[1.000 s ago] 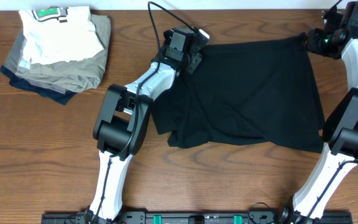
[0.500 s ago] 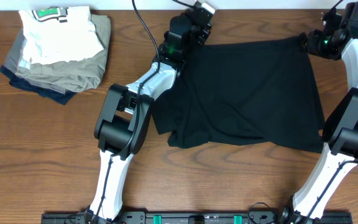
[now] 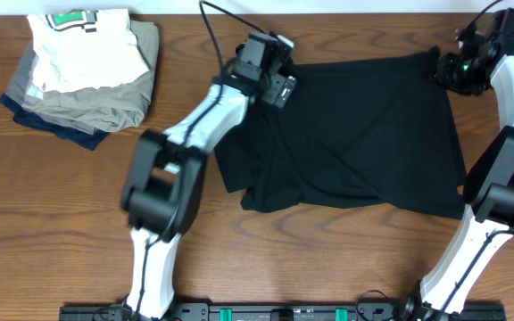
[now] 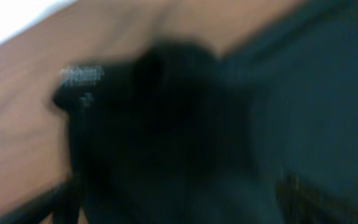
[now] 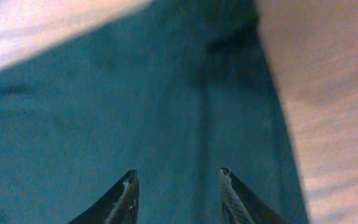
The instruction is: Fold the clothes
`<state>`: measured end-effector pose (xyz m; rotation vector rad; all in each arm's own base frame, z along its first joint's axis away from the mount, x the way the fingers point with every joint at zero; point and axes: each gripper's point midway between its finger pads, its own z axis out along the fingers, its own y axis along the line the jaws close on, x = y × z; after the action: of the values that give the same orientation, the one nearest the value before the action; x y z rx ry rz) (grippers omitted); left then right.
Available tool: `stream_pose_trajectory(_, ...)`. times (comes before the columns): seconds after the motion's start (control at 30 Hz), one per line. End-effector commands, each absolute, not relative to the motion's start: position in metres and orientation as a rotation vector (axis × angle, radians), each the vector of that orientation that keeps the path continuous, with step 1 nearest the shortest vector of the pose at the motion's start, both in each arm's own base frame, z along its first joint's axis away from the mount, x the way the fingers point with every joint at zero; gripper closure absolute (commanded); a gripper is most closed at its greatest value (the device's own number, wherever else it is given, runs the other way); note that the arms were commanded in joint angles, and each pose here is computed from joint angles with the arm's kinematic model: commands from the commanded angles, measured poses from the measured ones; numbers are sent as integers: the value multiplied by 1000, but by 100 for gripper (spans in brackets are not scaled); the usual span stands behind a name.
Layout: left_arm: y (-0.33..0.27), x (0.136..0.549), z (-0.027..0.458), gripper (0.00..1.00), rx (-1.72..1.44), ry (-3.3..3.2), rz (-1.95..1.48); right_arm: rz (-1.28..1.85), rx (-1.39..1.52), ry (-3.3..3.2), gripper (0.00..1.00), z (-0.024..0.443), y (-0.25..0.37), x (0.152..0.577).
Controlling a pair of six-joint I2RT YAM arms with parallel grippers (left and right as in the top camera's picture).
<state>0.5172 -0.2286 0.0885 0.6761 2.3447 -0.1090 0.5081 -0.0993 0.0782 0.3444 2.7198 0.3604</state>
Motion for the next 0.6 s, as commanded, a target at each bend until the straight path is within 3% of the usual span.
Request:
stream_pose_trajectory(0.0, -207, 492, 196, 2, 611, 2261, -106, 399, 298, 2672, 58, 128, -86, 498)
stream_pose_trajectory(0.2, -169, 425, 219, 2, 415, 2483, -137, 435, 323, 2765, 58, 165, -67, 448)
stream_pose_trajectory(0.57, -123, 371, 150, 2, 110, 2830, -64, 407, 297, 2967, 61, 165, -35, 398)
